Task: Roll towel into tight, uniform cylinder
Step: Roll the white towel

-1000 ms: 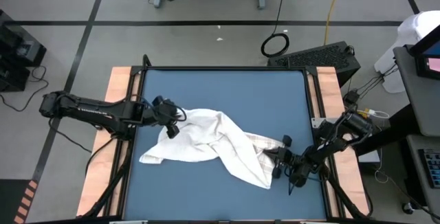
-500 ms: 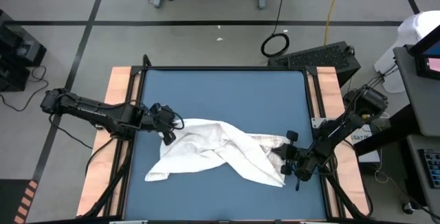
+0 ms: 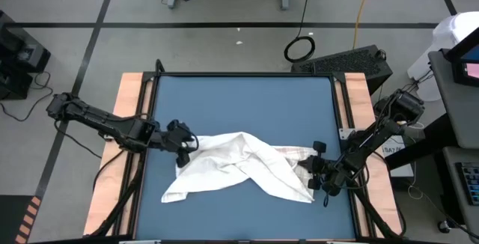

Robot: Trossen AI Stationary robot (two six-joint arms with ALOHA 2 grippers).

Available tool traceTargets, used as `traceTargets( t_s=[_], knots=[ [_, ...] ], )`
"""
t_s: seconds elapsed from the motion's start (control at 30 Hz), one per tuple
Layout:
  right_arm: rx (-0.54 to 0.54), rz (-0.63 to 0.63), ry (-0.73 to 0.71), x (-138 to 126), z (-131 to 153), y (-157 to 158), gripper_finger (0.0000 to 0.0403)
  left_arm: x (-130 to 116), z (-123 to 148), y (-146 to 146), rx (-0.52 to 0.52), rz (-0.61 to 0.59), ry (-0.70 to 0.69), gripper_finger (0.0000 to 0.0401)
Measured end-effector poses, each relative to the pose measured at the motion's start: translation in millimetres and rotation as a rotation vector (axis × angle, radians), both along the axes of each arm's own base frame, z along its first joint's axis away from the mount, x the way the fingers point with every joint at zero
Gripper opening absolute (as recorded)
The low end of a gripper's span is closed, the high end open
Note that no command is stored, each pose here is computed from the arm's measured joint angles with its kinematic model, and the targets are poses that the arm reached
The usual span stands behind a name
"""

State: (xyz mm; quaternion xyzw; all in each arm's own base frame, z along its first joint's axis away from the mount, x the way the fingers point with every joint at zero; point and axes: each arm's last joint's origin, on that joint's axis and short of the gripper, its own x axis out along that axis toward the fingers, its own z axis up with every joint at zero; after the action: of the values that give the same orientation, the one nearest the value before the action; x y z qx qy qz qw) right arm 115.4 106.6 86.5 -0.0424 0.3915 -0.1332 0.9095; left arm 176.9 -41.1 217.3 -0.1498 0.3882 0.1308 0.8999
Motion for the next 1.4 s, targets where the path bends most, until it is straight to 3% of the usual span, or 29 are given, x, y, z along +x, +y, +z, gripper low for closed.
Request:
traceTargets(
  t_s=[0.13, 0.3, 0.4, 0.5, 0.57, 0.73, 0.83, 0.93, 1.17, 1.27, 1.4],
  knots=[
    [-0.002, -0.001, 0.0, 0, 0, 0, 0.0006, 7, 8, -2, 0.062, 0.005, -0.113, 0.0216],
    [-0.001, -0.004, -0.003, 0, 0, 0, 0.0006, 23, 21, -3, 0.215, -0.029, -0.286, 0.0216],
    [0.002, -0.008, -0.005, 0, 0, 0, 0.0006, 34, 20, 2, 0.349, 0.021, -0.311, 0.0216],
    [0.003, -0.008, -0.005, 0, 0, 0, 0.0006, 44, 11, 15, 0.4, 0.112, -0.258, 0.0216],
    [0.002, -0.008, -0.006, 0, 0, 0, 0.0006, 51, 0, 25, 0.372, 0.134, -0.202, 0.0216],
    [0.001, -0.008, -0.008, 0, 0, 0, 0.0006, 64, -31, 31, 0.218, 0.055, -0.067, 0.0216],
    [0.002, -0.008, -0.008, 0, 0, 0, 0.0006, 66, -51, 30, 0.21, 0.061, 0.051, 0.0211],
    [0.002, -0.008, -0.008, 0, 0, 0, 0.0006, 67, -66, 23, 0.2, 0.04, 0.126, 0.0178],
    [0.019, -0.027, -0.016, 0, 0, 0, 0.0006, 67, -59, -25, 0.115, -0.072, -0.015, 0.0021],
    [0.035, -0.044, -0.023, 0, 0, 0, 0.0006, 61, -56, -53, 0.052, -0.122, -0.078, 0.0015],
    [0.037, -0.046, -0.024, 0, 0, 0, 0.0006, 51, -55, -75, 0.028, -0.079, -0.121, 0.0034]
  ],
)
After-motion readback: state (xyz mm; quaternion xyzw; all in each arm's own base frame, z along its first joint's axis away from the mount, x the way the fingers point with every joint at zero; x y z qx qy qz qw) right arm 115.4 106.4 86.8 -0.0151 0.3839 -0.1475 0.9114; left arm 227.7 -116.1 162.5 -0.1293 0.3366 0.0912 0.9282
